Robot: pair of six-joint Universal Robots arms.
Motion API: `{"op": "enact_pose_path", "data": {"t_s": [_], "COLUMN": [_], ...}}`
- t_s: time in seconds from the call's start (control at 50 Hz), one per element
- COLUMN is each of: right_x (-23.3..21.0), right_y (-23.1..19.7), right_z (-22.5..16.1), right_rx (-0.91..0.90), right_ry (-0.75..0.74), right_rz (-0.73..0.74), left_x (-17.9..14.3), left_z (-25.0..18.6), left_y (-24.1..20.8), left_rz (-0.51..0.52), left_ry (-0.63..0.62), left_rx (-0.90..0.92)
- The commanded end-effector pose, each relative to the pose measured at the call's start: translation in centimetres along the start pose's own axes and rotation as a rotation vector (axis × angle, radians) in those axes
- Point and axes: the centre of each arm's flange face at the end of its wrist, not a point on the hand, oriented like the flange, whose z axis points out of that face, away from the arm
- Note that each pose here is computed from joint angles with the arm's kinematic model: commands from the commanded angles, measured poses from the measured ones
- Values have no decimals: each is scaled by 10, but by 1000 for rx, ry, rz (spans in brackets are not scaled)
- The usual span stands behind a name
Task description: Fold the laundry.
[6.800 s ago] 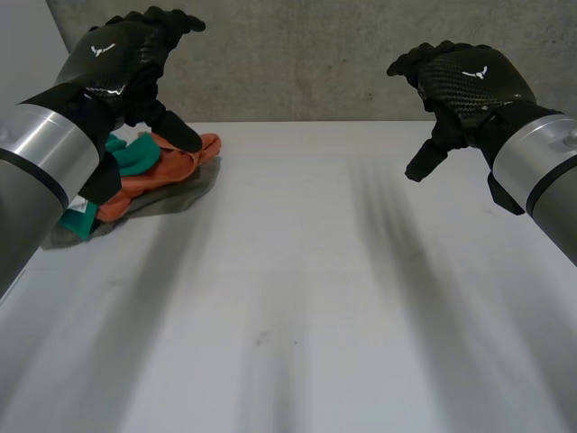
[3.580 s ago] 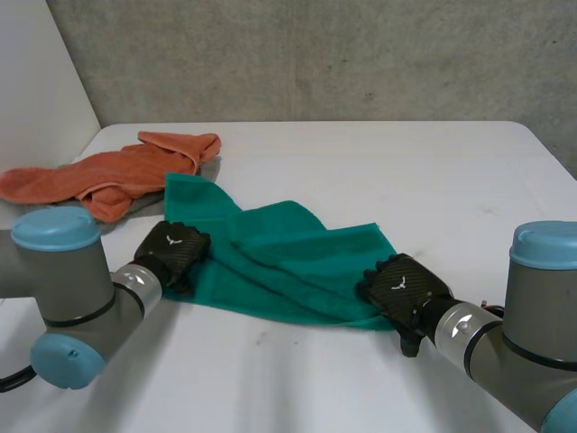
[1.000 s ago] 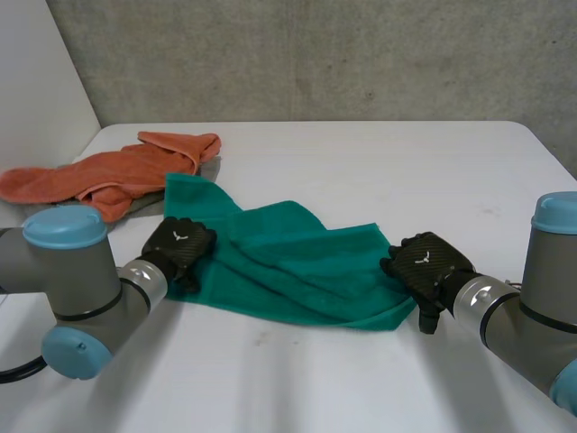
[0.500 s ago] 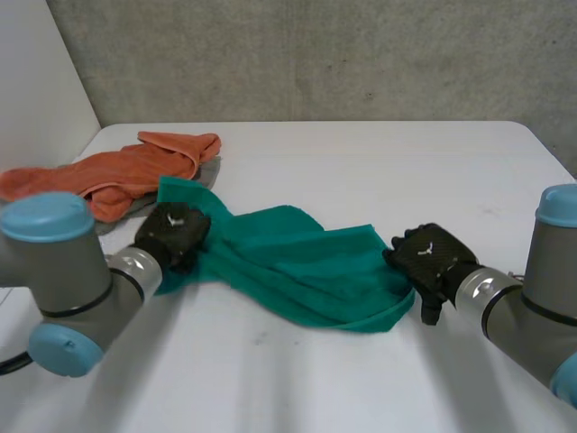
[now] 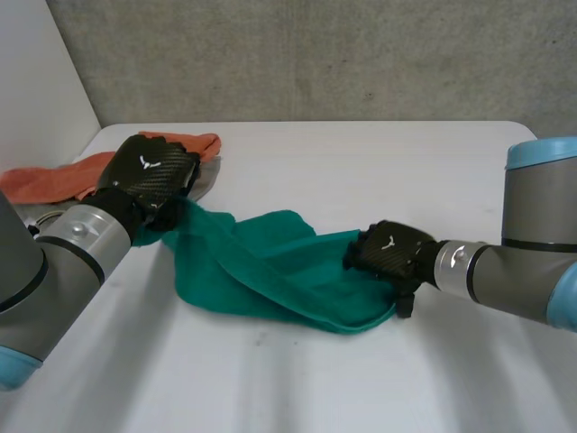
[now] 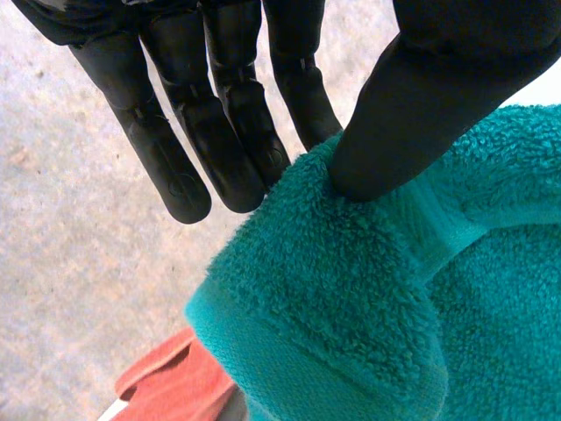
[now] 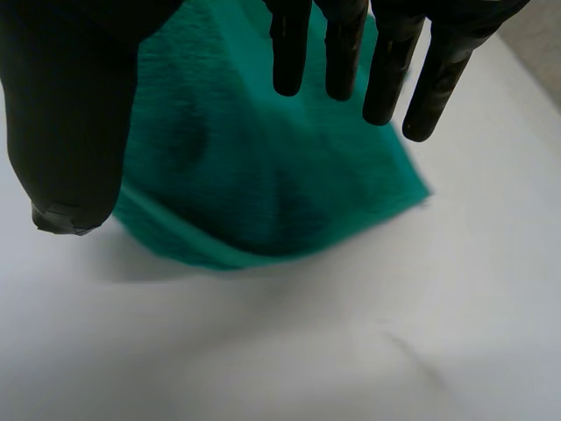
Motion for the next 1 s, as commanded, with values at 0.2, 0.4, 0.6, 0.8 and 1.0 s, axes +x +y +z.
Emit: {"op": "enact_pose_path", "data": {"t_s": [0.2, 0.4, 0.6, 0.8, 1.0], "right_x": [-13, 15, 67, 62, 107], "right_y": [17, 13, -84, -90, -71], "right_z": [12, 11, -99, -140, -69], "right_rx": [10, 46, 213, -20, -61], "right_ry": [13, 221, 529, 518, 631], "right_rz": [272, 281, 45, -57, -86], "left_x": [-15, -28, -40, -36, -30], "left_z": [-16, -26, -31, -14, 54], "left_y": [-63, -88, -91, -43, -4], "left_rz": [-121, -169, -157, -181, -83], "left_ry": [-5, -45, -94, -68, -57], "left_rx": [97, 177, 174, -14, -53]}}
